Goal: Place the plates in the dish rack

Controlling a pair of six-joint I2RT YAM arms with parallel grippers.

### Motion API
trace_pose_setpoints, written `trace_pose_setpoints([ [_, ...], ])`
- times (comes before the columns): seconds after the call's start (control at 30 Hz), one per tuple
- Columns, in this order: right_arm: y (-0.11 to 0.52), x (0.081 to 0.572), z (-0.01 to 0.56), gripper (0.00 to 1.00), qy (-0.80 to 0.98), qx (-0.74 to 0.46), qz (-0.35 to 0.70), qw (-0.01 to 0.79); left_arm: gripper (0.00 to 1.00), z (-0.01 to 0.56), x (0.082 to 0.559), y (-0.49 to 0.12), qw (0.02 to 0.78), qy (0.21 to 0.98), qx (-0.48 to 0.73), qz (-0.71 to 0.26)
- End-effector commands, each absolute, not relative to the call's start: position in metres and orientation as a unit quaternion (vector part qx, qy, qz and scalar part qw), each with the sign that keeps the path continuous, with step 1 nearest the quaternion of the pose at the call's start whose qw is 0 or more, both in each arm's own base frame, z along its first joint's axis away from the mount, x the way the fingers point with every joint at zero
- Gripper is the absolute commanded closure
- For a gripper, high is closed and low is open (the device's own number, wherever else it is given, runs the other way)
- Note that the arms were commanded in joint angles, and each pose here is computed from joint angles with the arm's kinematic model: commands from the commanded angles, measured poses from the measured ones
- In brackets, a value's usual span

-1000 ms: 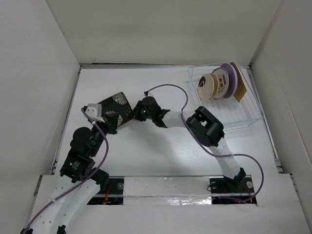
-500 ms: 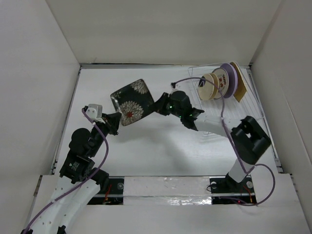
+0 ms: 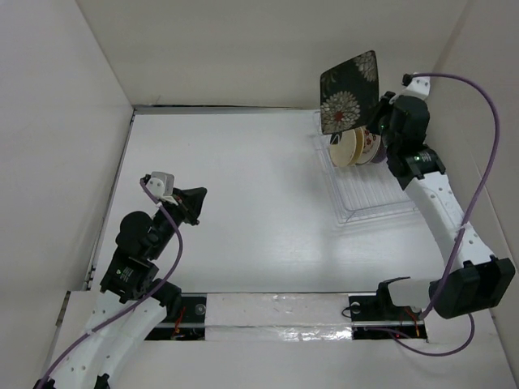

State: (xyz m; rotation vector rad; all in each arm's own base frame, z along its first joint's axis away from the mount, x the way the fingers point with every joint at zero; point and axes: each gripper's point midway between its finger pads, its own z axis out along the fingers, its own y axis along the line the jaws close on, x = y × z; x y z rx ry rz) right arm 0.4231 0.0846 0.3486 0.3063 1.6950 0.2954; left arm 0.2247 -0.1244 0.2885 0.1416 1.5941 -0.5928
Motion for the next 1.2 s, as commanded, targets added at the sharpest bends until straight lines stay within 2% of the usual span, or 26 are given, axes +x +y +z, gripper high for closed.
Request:
trace_pose_setpoints([
  [0.0,0.042,0.418,0.440,1.00,0.686,0.095,0.044,0.720,1.00,0.302,0.226,-0.129,0.671,0.685,0.071,-0.274],
  [0.13,0.011,0.432,0.457,1.00,0.685,0.099,-0.025,0.721,1.00,0.300,0.225,-0.132,0.669,0.688,0.074,-0.272],
  [0.37,0.023,0.451,0.460,1.00,0.699,0.063,-0.040,0.712,1.00,0.299,0.226,-0.132,0.668,0.690,0.074,-0.271],
  [0.5,0.022,0.457,0.446,1.00,0.717,0.056,-0.087,0.690,1.00,0.298,0.228,-0.133,0.666,0.692,0.073,-0.269],
  [1.17,0.032,0.484,0.376,1.00,0.737,0.046,-0.129,0.662,1.00,0.294,0.231,-0.134,0.662,0.697,0.074,-0.266],
])
